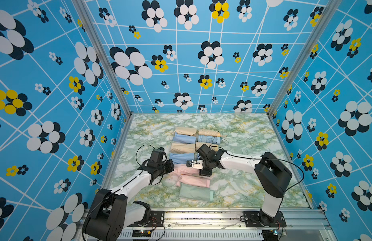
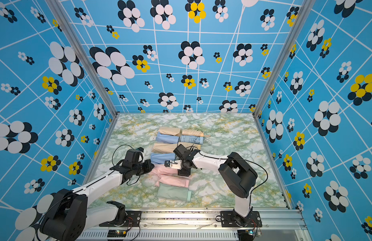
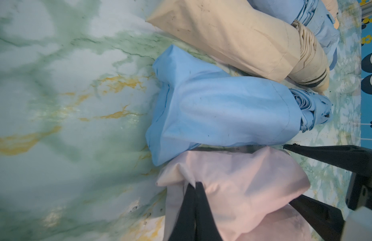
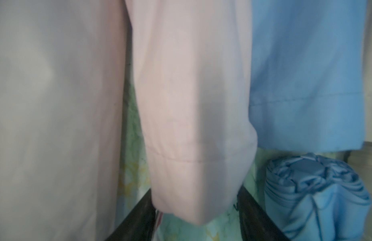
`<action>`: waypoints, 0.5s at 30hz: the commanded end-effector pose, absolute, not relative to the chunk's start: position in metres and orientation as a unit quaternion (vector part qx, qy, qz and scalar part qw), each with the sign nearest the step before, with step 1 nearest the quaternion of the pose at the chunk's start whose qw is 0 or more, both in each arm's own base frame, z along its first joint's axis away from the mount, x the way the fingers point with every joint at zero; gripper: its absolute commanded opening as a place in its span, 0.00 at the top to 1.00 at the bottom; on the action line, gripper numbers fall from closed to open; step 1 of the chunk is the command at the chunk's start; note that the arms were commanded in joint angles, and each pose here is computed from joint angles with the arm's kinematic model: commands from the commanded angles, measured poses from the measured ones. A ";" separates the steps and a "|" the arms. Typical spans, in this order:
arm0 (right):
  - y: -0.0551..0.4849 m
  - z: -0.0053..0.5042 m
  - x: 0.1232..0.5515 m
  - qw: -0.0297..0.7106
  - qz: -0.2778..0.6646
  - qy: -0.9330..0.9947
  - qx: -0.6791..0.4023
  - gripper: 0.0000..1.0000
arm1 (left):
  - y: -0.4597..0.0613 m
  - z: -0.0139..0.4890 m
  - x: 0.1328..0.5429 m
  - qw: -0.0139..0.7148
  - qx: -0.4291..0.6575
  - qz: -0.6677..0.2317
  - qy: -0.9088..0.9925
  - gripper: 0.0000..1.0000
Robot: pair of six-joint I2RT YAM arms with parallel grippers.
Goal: Take umbrellas out of sleeves
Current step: Take out the umbrella from the umbrella sleeve.
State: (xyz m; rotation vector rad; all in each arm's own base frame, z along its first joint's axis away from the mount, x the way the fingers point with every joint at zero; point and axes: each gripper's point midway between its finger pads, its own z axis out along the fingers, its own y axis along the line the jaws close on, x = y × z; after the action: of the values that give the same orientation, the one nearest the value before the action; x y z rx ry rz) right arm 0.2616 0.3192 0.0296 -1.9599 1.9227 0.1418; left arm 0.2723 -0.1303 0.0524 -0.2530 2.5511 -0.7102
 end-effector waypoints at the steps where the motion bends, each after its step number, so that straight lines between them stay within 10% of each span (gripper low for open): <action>1: 0.326 0.031 0.262 0.192 0.068 0.682 -0.702 0.40 | -0.132 0.045 0.268 0.226 -0.084 -0.252 0.937 0.99; 15: 0.338 0.027 0.263 0.189 0.074 0.674 -0.710 0.50 | -0.134 0.043 0.270 0.224 -0.084 -0.256 0.937 0.99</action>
State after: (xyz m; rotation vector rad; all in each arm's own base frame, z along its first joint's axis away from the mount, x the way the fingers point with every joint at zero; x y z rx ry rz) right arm 0.2642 0.3270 0.0311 -1.9754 1.9228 0.1659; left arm 0.2768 -0.1305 0.0513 -0.2537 2.5398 -0.7059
